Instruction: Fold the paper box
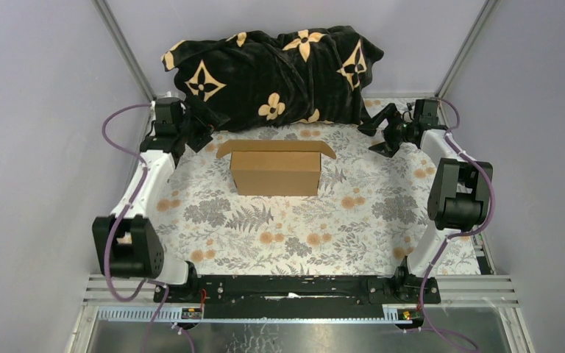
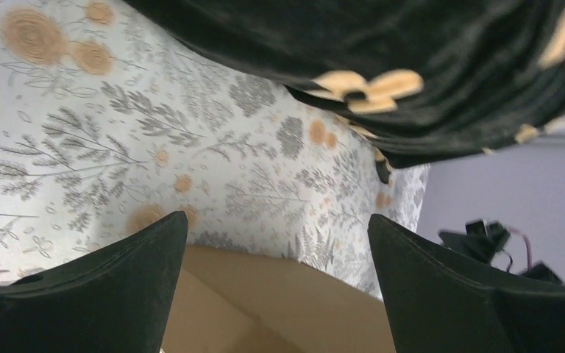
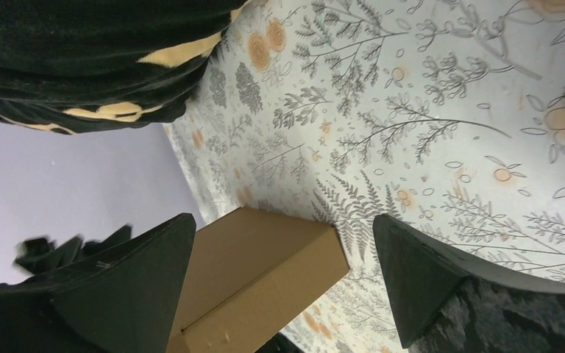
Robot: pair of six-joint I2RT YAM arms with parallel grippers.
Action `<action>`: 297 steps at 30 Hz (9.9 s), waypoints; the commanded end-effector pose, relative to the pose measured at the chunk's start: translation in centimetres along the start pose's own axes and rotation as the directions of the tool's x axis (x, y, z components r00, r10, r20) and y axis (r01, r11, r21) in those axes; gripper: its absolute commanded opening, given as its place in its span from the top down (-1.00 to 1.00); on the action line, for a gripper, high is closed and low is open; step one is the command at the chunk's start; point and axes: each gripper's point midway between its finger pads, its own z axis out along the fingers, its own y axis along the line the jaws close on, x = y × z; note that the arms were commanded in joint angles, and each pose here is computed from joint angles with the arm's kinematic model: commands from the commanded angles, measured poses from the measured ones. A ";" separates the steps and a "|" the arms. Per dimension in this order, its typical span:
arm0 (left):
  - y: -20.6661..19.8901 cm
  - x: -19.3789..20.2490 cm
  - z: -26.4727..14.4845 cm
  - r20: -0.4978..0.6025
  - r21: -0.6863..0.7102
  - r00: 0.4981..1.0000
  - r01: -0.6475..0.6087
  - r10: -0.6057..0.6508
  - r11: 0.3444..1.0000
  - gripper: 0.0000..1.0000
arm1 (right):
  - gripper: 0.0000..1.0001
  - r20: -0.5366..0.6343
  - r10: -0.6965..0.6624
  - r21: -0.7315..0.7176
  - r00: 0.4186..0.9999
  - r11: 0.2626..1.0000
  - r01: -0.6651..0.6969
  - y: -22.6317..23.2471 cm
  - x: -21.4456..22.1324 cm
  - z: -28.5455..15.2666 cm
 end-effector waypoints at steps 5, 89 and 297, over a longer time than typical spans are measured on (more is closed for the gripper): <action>-10.4 -2.6 -8.4 0.325 0.142 0.902 -0.344 0.285 0.928 -0.97 | -0.99 0.180 -0.281 -0.036 0.943 0.956 0.292 6.7 -2.7 -5.1; -4.7 3.7 -10.4 0.201 0.062 0.651 -0.754 0.732 0.654 -0.22 | -0.09 0.171 -0.937 -0.079 0.303 0.294 0.953 14.0 15.5 -8.1; -2.3 9.6 -5.3 -0.082 0.178 0.722 -0.667 0.687 0.723 0.74 | 1.00 -0.038 -0.741 0.126 0.670 0.662 0.739 14.9 20.2 1.4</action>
